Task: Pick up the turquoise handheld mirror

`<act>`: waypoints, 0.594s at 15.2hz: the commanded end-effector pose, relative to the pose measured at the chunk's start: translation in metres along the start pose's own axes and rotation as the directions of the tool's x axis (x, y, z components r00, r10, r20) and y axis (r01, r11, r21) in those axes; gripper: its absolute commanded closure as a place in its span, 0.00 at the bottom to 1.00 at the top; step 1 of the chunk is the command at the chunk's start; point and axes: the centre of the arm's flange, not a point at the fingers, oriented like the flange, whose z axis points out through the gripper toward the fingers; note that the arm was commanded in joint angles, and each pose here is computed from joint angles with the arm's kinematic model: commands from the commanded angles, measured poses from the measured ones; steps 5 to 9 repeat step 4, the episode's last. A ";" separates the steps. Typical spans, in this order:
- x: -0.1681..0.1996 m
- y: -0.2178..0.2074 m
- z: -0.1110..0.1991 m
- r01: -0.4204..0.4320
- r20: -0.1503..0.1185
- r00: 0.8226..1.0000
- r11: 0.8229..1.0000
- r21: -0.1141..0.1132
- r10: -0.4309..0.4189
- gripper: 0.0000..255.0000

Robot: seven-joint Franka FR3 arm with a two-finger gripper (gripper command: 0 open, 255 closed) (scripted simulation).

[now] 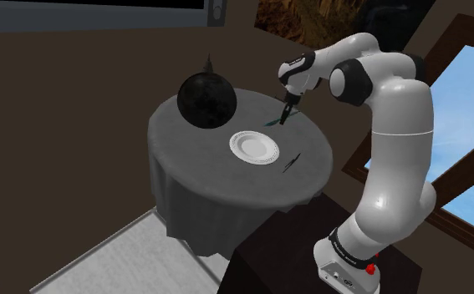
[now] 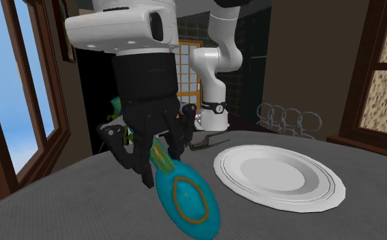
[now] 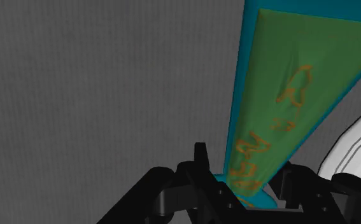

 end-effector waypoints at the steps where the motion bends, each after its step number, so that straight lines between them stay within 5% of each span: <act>1: 0.001 -0.002 -0.010 0.000 0.000 1.000 1.000 0.000 0.000 1.00; 9: 0.001 -0.002 -0.016 0.000 0.000 1.000 1.000 0.000 0.000 1.00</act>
